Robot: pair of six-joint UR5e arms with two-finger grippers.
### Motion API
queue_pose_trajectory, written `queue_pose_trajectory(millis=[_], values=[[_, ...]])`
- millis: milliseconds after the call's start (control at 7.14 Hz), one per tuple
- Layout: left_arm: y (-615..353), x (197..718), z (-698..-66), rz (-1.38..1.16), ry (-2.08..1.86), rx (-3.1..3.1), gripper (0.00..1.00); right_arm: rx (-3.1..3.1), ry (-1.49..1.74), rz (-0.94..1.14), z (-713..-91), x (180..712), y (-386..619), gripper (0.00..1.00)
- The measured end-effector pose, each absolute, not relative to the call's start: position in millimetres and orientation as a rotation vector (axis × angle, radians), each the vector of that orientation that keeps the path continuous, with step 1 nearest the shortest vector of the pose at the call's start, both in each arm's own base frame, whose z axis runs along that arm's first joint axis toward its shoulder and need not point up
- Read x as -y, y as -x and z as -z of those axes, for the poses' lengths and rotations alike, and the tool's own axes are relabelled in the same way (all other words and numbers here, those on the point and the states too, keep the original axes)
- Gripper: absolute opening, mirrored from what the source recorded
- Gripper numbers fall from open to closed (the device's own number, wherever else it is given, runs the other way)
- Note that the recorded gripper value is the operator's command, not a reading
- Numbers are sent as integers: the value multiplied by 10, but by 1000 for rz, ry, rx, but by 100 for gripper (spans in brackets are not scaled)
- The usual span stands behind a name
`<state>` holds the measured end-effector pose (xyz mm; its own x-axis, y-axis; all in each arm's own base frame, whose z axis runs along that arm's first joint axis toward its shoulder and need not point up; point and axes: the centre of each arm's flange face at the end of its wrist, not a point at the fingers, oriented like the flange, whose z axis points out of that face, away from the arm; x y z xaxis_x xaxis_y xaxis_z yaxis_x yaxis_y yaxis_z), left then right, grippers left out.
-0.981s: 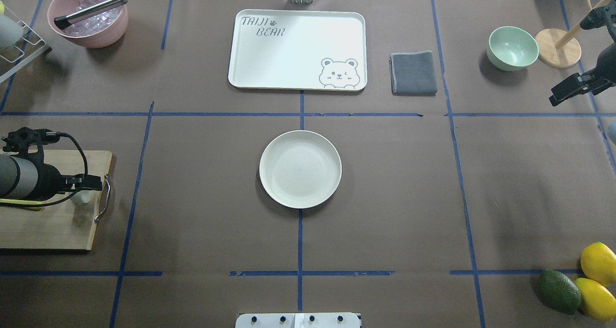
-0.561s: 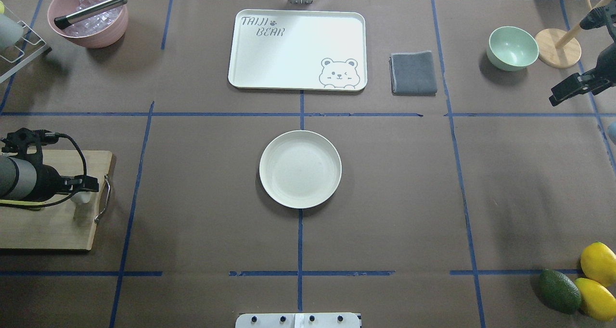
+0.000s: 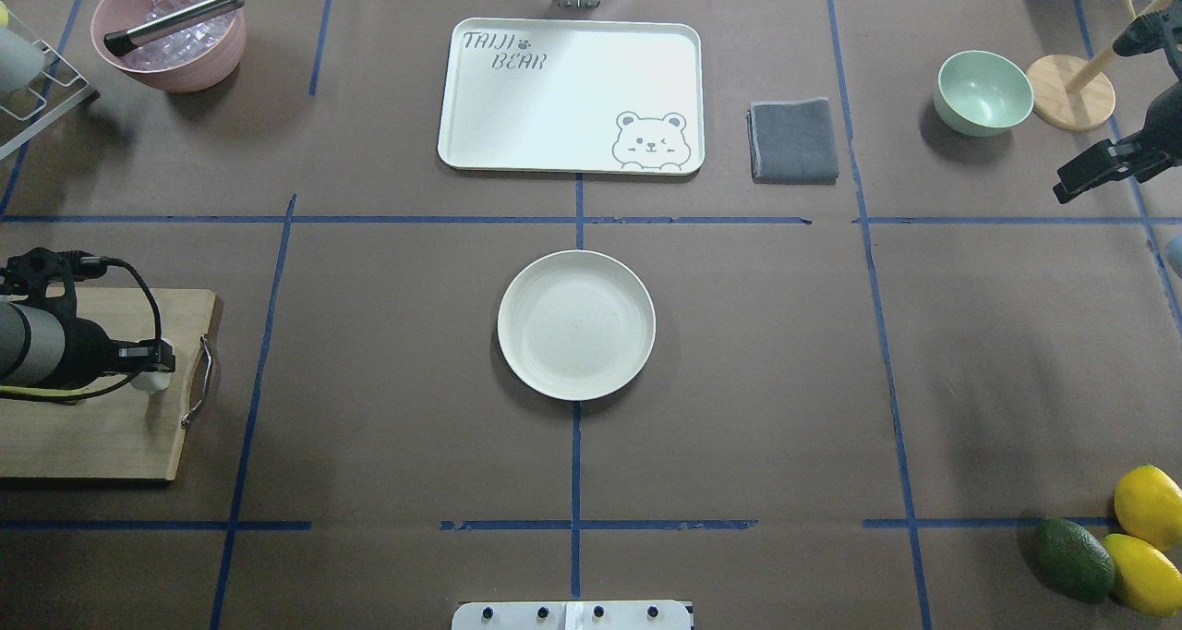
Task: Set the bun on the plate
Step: 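Grasp the small white bun on the cutting board with the left gripper, then carry the white bun with the left gripper over the white plate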
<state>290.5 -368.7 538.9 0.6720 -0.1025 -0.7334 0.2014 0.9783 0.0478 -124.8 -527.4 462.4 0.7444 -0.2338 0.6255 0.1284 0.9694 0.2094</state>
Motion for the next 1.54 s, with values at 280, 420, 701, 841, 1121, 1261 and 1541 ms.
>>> queue_pose_trajectory(millis=[280,420,701,841,1121,1261,1541], values=[[-2879,3678,-5346,171,-132,-823,31,715,-153,200,-4615,5265,1245,100],[-2825,3646,-5262,167,-130,-834,31,731,-148,200,-4611,5256,1236,100],[-2791,3653,-5032,159,-99,-858,31,743,-139,184,-4673,5233,1130,100],[-2906,3790,-4814,163,-89,-858,31,753,-130,175,-4752,5200,1025,100],[-3372,4222,-3993,173,-74,-844,31,758,-126,189,-5072,5110,639,100],[-3618,4410,-3458,177,-69,-839,31,758,-124,195,-5307,5077,373,100],[-4032,4489,-2684,175,-44,-831,31,769,-117,201,-5812,4991,-144,100]])
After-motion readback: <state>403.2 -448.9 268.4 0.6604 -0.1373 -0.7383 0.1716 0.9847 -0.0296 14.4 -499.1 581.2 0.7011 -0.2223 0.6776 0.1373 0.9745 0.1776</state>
